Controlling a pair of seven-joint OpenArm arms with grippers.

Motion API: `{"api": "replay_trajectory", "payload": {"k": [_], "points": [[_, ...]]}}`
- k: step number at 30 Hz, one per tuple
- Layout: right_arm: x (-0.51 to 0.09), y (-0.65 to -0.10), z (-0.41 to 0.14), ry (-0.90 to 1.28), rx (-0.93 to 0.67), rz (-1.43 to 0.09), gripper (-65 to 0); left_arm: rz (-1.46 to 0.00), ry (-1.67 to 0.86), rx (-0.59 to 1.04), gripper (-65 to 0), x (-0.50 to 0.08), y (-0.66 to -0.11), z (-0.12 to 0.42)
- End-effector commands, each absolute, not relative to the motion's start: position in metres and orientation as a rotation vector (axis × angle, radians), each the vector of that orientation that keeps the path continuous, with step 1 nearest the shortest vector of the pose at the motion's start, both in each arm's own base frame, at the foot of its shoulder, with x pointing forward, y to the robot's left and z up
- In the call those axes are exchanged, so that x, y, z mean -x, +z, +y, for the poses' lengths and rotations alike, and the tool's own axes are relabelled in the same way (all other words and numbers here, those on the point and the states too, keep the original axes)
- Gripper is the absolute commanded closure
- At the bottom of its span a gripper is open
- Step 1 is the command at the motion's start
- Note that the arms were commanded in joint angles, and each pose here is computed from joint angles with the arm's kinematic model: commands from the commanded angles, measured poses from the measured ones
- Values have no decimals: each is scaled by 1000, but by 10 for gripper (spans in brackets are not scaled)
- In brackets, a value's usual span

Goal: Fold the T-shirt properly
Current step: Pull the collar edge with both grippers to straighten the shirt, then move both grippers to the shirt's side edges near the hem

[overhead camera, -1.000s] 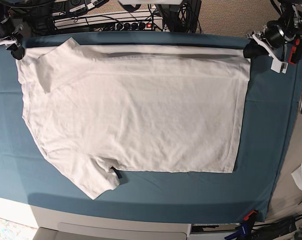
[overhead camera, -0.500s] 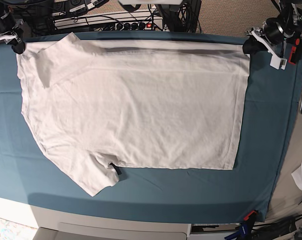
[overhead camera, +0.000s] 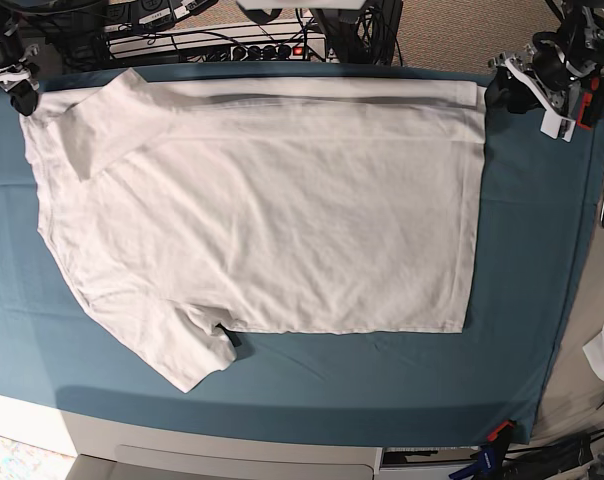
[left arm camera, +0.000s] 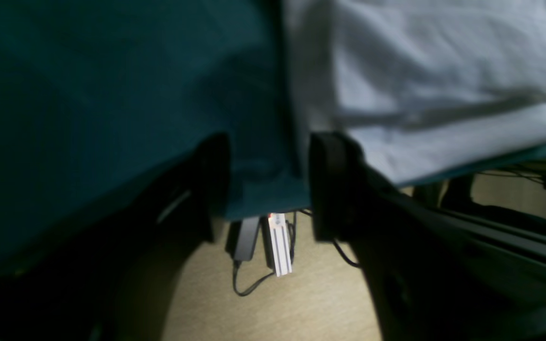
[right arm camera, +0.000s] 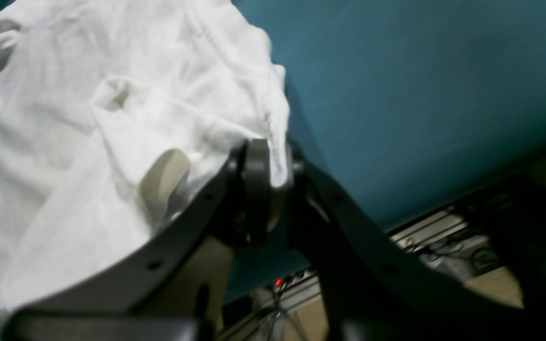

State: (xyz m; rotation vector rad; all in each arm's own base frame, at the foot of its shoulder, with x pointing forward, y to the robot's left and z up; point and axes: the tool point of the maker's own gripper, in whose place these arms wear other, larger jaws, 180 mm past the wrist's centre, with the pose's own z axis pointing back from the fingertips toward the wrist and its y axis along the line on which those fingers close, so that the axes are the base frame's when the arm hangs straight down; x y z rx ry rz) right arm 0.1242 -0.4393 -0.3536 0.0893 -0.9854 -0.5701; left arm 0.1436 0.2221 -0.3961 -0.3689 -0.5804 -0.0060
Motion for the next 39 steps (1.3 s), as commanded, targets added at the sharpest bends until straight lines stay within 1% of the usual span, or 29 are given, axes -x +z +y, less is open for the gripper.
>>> {"api": "replay_trajectory", "payload": {"k": [1, 6, 9, 11, 13, 14, 15, 18, 21, 24, 26, 28, 30, 33, 36, 39], "points": [[-132, -333, -451, -541, -58, -1046, -66, -581, -24, 342, -286, -144, -393, 228], [-128, -342, -445, -535, -75, -983, -66, -593, -22, 343, -286, -146, -392, 229], [-122, -350, -445, -525, -53, -941, -73, -593, -22, 342, -286, -146, -392, 229], [-120, -352, -446, -517, -36, -920, -137, -593, -22, 342, -286, -146, -392, 229], [-118, -354, -448, -509, -18, -910, -232, -593, -22, 343, -286, -146, -392, 229], [-118, -354, -449, -506, -10, -909, -267, -593, -22, 343, -286, -146, -392, 229], [-118, -354, -449, -505, -8, -910, -285, -594, -22, 343, -286, -146, -391, 229], [-118, -353, -451, -504, -1, -915, -287, -595, -22, 343, -286, -147, -391, 229], [-118, -338, -467, -507, 67, -969, -287, -594, -27, 334, -286, -147, -389, 230], [-120, -300, -495, -521, 157, -1069, -287, -655, -56, 263, -286, -161, -368, 245], [-127, -266, -514, -509, 220, -1144, -287, -724, -85, 191, -286, -178, -345, 263], [-139, -237, -530, -465, 287, -1177, -287, -801, -81, 146, -285, -200, -321, 281], [-155, -216, -542, -424, 338, -1189, -287, -864, -97, 108, -285, -224, -300, 293], [-191, -194, -544, -362, 364, -1218, -287, -967, -139, 87, -283, -262, -271, 296], [-237, -194, -530, -281, 365, -1198, -287, -1019, -220, 93, -274, -301, -257, 280], [-286, -209, -499, -172, 336, -1154, -287, -1040, -270, 91, -268, -342, -257, 260]]}}
